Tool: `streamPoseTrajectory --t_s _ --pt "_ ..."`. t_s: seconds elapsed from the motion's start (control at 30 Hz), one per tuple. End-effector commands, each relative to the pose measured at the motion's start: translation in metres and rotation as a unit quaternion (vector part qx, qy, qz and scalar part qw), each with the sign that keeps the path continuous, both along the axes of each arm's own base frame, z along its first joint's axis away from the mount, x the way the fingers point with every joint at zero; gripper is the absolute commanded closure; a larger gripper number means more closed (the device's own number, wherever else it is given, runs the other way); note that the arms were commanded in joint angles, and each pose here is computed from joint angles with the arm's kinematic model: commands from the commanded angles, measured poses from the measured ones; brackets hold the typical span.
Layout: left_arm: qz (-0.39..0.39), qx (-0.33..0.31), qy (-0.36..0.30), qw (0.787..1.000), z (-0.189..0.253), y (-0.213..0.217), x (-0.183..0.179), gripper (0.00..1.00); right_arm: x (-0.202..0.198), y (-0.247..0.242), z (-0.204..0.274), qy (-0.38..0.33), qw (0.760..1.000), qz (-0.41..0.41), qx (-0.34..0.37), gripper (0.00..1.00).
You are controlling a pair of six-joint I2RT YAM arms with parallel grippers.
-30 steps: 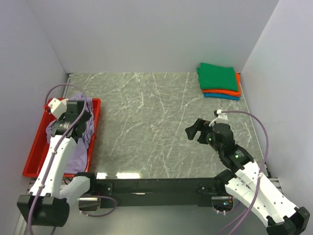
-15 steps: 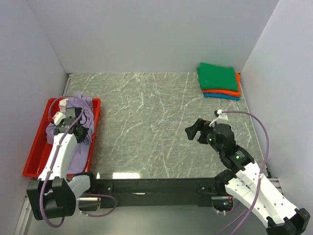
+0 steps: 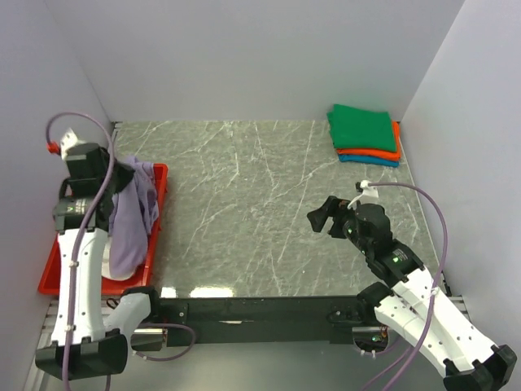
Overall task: Fold and stack the t-shirts
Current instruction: Grab the tshirt from the pile, then move the tshirt to the center of the board
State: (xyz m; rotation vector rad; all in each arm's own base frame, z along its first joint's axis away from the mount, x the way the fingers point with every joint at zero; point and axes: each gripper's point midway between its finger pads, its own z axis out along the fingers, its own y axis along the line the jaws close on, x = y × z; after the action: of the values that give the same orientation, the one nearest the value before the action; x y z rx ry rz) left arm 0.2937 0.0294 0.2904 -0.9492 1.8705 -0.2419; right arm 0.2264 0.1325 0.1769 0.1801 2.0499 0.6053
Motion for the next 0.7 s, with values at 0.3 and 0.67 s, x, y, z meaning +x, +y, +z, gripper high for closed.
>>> streamPoseTrajectory --t_s 0.3,0.67 --pt "-0.283 -0.037 -0.264 0.921 0.211 -0.145 -0.003 1.00 0.010 0.015 0.081 -0.079 0.996 0.031 0.034 0.04" --pt "-0.411 -0.085 -0.140 0.897 0.092 -0.297 0.033 1.00 0.005 0.019 0.088 -0.086 0.994 0.040 0.059 0.09"
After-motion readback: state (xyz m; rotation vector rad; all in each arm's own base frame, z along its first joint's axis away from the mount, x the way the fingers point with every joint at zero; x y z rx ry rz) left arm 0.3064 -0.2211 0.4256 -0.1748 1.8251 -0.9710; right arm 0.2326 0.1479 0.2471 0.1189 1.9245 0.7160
